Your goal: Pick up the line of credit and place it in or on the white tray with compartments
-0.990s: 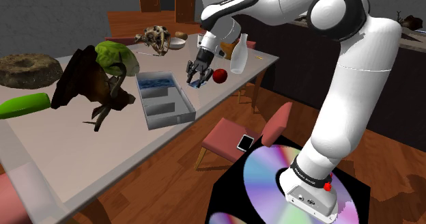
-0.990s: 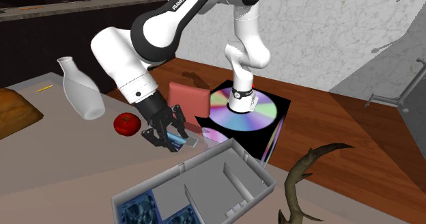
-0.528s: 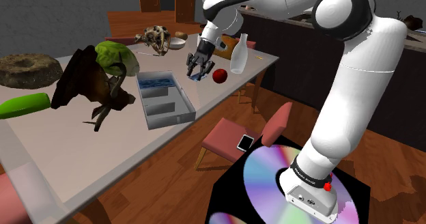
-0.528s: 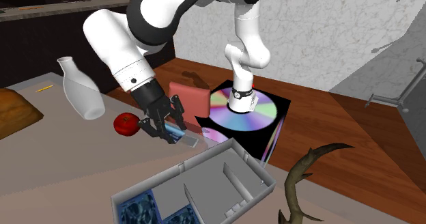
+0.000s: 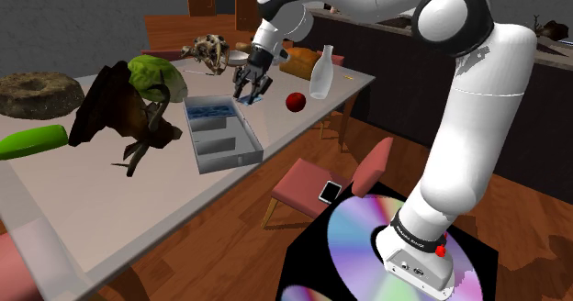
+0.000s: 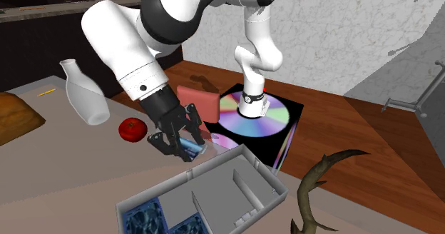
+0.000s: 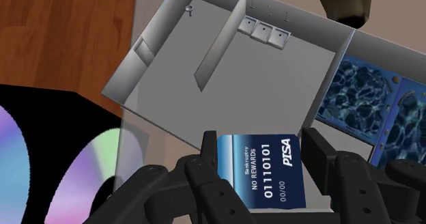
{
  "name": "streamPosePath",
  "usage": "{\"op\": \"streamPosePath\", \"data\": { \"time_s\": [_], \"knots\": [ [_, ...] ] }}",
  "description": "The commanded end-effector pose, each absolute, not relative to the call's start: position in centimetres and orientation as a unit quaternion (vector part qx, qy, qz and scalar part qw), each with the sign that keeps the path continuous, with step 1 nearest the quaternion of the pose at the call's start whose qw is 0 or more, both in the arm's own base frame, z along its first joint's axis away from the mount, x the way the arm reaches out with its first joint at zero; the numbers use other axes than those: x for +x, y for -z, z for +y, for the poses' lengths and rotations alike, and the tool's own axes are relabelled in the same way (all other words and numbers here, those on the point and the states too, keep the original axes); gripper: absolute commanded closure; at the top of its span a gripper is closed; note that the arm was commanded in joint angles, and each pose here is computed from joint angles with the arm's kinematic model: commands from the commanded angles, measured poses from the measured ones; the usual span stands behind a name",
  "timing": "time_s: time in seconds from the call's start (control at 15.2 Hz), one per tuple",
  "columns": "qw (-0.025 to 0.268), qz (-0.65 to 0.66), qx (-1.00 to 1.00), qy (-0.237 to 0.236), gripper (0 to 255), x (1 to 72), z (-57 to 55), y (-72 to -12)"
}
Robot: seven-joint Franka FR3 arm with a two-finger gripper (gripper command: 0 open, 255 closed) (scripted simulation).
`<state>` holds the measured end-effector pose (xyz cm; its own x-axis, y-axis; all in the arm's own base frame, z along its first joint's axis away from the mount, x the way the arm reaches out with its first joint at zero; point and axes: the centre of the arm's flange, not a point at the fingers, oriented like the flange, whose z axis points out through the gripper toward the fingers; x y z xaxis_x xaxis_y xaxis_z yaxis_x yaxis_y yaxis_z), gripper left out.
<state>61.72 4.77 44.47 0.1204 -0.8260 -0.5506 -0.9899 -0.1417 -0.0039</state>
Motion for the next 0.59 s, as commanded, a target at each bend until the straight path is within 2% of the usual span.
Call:
{"op": "streamPosePath", "data": {
  "time_s": [0.0,0.53],
  "knots": [
    [0.19,0.627,-0.724,-0.216,255,62.6,7.5,-44.8],
    [0.19,0.627,-0.724,-0.216,255,65.6,15.1,-45.1]
  ]
}}
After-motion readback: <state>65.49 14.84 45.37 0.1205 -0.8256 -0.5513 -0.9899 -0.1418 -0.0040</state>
